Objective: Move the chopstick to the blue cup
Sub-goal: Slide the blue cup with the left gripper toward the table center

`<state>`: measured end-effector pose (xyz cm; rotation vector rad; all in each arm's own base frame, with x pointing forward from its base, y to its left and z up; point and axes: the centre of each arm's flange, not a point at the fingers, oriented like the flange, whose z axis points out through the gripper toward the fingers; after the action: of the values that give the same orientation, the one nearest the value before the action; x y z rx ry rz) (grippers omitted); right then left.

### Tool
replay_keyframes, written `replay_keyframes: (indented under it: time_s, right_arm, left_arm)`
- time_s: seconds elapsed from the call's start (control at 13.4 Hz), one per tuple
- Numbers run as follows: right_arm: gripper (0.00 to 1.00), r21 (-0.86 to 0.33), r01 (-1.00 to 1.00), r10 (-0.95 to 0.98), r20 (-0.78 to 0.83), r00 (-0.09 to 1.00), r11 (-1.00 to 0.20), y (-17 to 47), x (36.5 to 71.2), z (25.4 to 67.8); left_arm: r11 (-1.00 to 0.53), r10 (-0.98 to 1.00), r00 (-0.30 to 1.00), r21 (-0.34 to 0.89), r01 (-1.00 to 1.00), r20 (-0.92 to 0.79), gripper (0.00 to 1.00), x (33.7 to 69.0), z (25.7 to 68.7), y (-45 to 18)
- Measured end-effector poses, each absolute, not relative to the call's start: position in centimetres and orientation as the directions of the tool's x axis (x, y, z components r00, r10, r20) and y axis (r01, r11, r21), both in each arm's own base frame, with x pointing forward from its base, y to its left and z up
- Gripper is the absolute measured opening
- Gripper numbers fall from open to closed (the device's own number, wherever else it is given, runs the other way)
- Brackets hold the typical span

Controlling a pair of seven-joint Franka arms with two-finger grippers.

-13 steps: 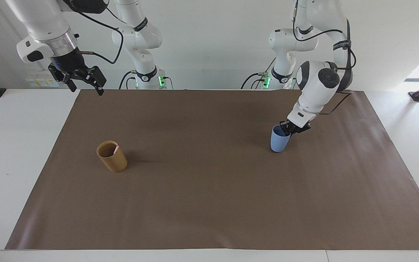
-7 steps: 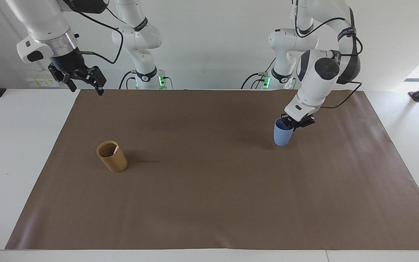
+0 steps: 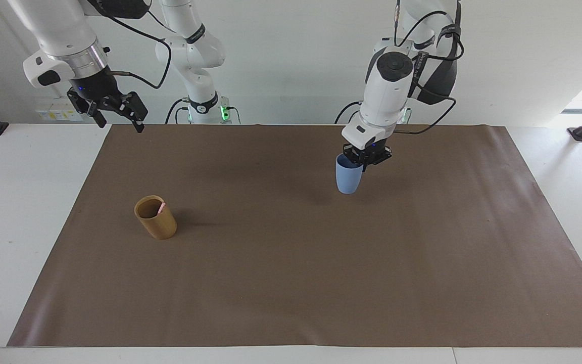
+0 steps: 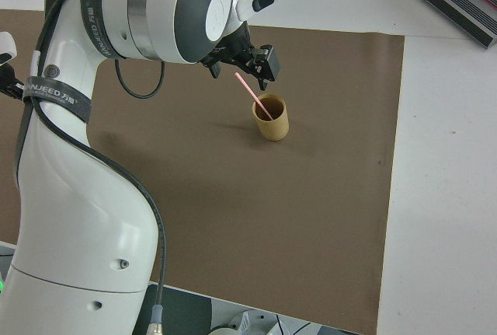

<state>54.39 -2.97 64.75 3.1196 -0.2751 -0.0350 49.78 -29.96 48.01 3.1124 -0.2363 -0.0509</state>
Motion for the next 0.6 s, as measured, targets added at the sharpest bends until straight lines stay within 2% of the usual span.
replay_keyframes:
  time_s: [0.37,0.6]
  right_arm:
    - [1.00,0.012,-0.175,-0.175,-0.021,0.984,-0.985,-3.0,54.4,64.8]
    - [1.00,0.012,-0.175,-0.175,-0.021,0.984,-0.985,-3.0,54.4,64.8]
  left_arm:
    - [-0.994,-0.095,0.992,0.063,-0.090,-0.079,0.06,48.4,43.8,-37.7]
    - [-0.992,-0.090,0.991,0.095,-0.081,-0.096,0.06,48.0,42.9,-39.9]
